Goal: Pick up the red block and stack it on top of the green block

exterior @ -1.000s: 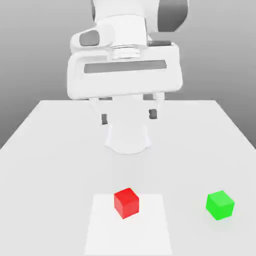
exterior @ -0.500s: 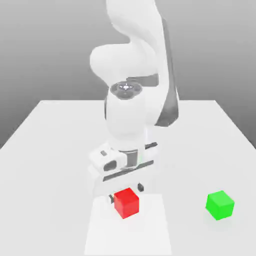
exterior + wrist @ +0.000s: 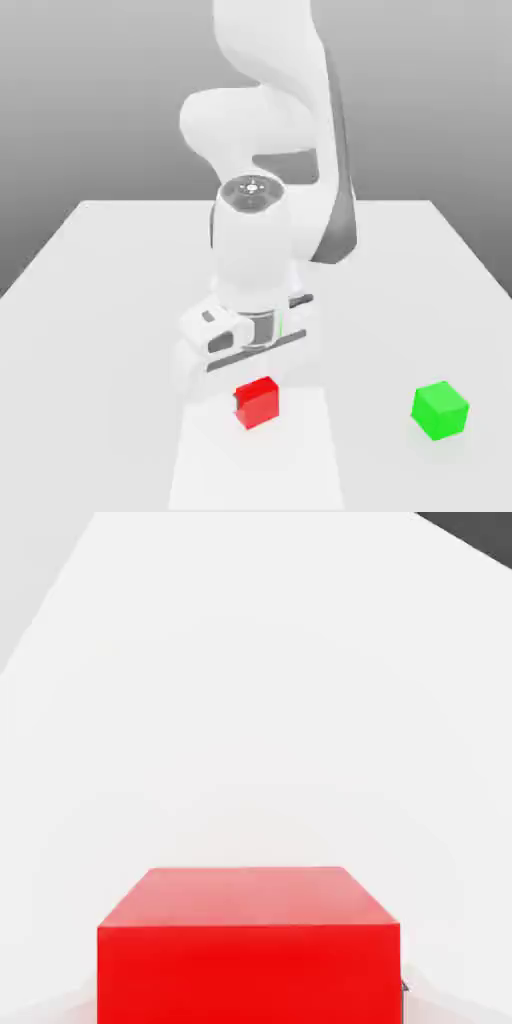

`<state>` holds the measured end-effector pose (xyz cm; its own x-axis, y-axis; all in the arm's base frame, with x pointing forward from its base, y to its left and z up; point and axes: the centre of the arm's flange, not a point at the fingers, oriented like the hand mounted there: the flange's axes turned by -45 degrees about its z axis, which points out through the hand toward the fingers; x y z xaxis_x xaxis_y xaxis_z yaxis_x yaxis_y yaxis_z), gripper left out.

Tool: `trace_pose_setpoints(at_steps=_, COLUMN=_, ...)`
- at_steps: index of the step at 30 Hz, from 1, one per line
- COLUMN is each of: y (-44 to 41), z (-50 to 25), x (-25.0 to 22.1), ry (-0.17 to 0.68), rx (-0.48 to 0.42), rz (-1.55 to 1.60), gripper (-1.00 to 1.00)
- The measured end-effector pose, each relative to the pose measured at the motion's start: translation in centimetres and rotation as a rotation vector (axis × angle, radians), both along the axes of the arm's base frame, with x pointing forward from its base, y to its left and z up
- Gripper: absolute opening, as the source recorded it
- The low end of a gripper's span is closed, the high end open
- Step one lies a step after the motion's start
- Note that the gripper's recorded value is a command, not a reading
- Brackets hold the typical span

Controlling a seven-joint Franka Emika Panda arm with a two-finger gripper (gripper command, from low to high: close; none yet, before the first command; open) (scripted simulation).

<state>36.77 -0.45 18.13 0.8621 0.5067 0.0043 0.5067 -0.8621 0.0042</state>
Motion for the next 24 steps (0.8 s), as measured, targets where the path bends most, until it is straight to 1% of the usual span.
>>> trace_pose_setpoints(at_steps=5, y=0.5, z=2.7, x=-0.1, ry=0.006, rx=0.000, rz=0.024, gripper=-1.00)
trace_pose_setpoints(at_steps=10, y=12.9, z=4.5, x=1.0, ry=0.005, rx=-0.007, rz=0.508, gripper=-1.00)
trace_pose_setpoints(at_steps=13, y=20.1, z=5.6, x=0.2, ry=0.006, rx=-0.006, rz=0.790, gripper=-1.00)
trace_pose_setpoints(at_steps=15, y=24.7, z=6.0, x=-1.2, ry=0.007, rx=-0.003, rz=0.965, gripper=-1.00)
trace_pose_setpoints(at_steps=16, y=25.9, z=5.4, x=-1.7, ry=0.007, rx=-0.002, rz=1.008, gripper=-1.00)
trace_pose_setpoints(at_steps=20, y=25.7, z=1.2, x=-1.2, ry=0.008, rx=-0.001, rz=1.010, gripper=-1.00)
trace_pose_setpoints(at_steps=21, y=25.7, z=0.4, x=-1.2, ry=0.008, rx=-0.002, rz=1.010, gripper=1.00)
trace_pose_setpoints(at_steps=24, y=25.7, z=0.4, x=-1.2, ry=0.008, rx=-0.002, rz=1.010, gripper=1.00)
